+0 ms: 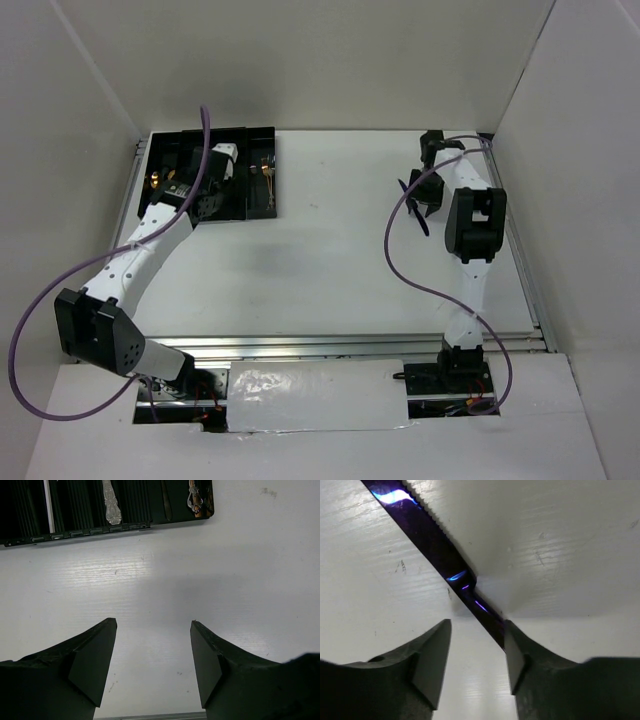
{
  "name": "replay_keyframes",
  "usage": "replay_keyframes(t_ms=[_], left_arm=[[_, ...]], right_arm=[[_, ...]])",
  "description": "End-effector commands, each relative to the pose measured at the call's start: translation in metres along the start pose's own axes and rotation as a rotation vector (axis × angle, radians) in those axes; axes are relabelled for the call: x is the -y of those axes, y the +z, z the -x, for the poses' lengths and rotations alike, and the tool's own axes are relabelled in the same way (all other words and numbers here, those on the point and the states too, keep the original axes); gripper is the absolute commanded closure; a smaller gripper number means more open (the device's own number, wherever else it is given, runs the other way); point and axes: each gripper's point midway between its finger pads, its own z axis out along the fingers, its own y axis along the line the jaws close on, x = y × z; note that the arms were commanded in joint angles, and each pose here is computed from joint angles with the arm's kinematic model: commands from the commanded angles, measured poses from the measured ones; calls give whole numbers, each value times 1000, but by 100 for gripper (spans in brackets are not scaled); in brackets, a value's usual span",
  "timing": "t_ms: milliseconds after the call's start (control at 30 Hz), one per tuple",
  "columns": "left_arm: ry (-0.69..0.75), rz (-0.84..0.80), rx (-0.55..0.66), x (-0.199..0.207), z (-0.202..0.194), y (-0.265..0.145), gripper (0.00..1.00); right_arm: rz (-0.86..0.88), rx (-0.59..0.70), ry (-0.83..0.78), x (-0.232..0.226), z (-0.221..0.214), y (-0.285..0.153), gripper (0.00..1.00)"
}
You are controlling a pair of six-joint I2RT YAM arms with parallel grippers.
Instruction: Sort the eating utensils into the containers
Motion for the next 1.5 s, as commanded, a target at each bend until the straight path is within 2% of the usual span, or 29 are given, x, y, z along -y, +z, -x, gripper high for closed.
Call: replay_keyframes(t_ms=[0,33,67,167,367,467,500,567,633,667,700,767,933,1100,1300,1467], left_arm=[[-6,20,72,-7,22,-16,26],[-7,25,67,-9,20,-15,26],[-12,25,70,-10,19,-15,26],[-23,10,70,-10,17,-14,27],[-25,12,55,-11,13,-11,27],[-28,11,59,-11,11,-13,27],[-26,12,58,-11,10,-12,27],[-24,12,58,-11,10,-12,27],[-30,10,56,-11,11,-11,26],[-30,5,60,-9,12,-11,26],[-30,-9,64,-6,13,-10,25],[-34,-23,77,-3,15,-12,25],[-40,-10,47,-5,6,-6,25],[-43,-7,49,-5,7,-7,25],[-42,10,60,-10,8,-10,25],[-40,15,51,-11,6,-9,25]], right_arm=[[24,-67,-36,-16,-14,-2,48],[26,-66,-45,-20,-15,-2,59],[19,-69,-41,-20,-18,-2,65],[32,-62,-37,-24,-24,-4,74],[111,-90,-50,-36,-36,-7,73],[112,-43,-44,-39,-37,-14,71],[127,25,-23,-40,-25,-30,69],[141,57,15,-32,-20,-39,65],[207,90,59,-32,-10,-51,39],[220,93,62,-35,-9,-52,35],[207,96,124,-13,-1,-51,31],[187,103,149,-3,4,-51,23],[168,46,204,9,0,-30,20],[215,-50,235,-1,-11,-17,20],[225,-94,244,-4,-22,-9,23],[202,-126,220,-8,-31,-1,29]])
